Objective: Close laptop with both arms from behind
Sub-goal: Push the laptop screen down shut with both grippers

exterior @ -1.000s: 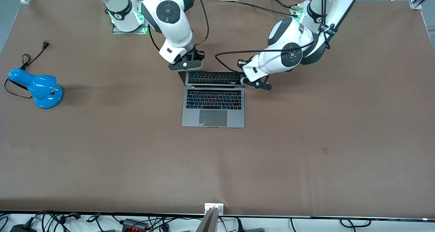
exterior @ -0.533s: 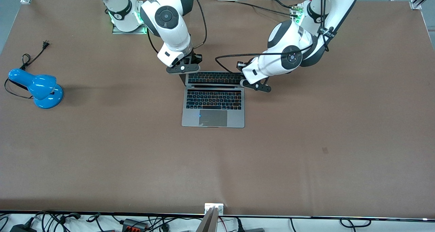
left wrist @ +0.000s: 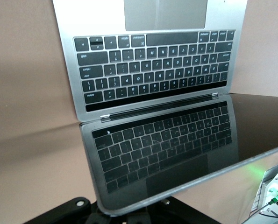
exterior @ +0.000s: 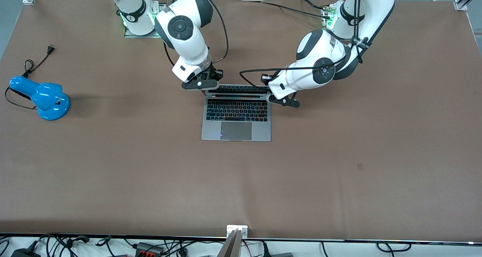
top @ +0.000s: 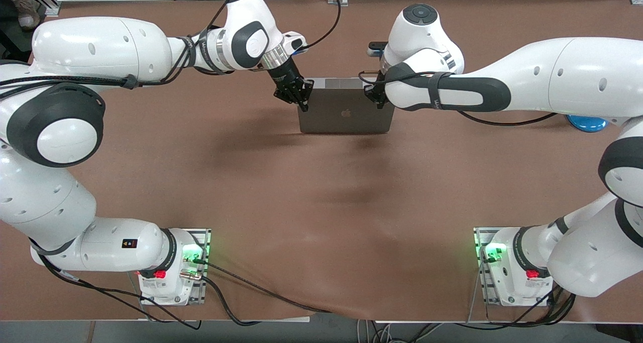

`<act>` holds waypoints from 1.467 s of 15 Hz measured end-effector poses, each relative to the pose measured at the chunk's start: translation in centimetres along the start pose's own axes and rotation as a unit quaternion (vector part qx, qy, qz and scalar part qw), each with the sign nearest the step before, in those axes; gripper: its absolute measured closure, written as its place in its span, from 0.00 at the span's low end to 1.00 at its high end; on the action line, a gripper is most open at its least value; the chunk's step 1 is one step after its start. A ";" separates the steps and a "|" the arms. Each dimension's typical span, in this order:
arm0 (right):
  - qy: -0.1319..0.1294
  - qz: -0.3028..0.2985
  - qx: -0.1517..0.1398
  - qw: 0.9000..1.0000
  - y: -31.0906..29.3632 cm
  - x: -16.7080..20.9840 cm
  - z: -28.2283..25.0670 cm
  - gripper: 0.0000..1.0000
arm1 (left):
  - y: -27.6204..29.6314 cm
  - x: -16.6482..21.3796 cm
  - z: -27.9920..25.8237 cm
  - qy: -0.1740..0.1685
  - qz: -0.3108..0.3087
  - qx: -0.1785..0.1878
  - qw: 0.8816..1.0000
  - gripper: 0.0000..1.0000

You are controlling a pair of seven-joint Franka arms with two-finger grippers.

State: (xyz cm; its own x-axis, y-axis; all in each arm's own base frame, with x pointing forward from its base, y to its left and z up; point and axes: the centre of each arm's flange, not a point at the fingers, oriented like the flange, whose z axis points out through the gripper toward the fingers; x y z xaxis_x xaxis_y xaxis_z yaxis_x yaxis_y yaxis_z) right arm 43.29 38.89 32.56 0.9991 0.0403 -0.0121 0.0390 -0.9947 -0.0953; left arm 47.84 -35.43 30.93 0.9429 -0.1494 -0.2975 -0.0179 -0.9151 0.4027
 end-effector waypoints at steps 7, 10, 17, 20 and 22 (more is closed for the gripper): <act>0.027 0.007 0.010 1.000 0.6 1.6 1.5 0.99 | -0.1 2.1 -0.2 0.007 -0.002 0.003 1.000 0.99; 0.038 0.013 0.016 0.999 1.1 2.5 2.4 0.99 | -0.7 3.0 0.5 0.007 0.006 0.015 1.000 0.99; 0.050 0.026 0.017 0.998 1.6 5.5 5.3 0.99 | -1.7 5.0 2.3 0.017 0.009 0.017 1.000 0.99; 0.064 0.028 0.023 0.997 1.7 6.1 7.3 0.99 | -2.4 6.2 3.8 0.012 0.007 0.016 1.000 0.99; 0.073 0.030 0.026 0.997 1.9 6.4 8.4 0.99 | -2.6 6.9 4.6 0.009 0.007 0.016 1.000 0.99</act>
State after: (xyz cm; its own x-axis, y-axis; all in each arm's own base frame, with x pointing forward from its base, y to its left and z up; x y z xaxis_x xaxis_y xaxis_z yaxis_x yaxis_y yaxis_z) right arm 49.66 38.03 23.93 0.9915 -0.0367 0.1246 -0.0177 -0.9884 -0.1507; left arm 52.85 -35.81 23.83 0.9486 -0.1550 -0.2761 -0.0410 -0.9248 0.3781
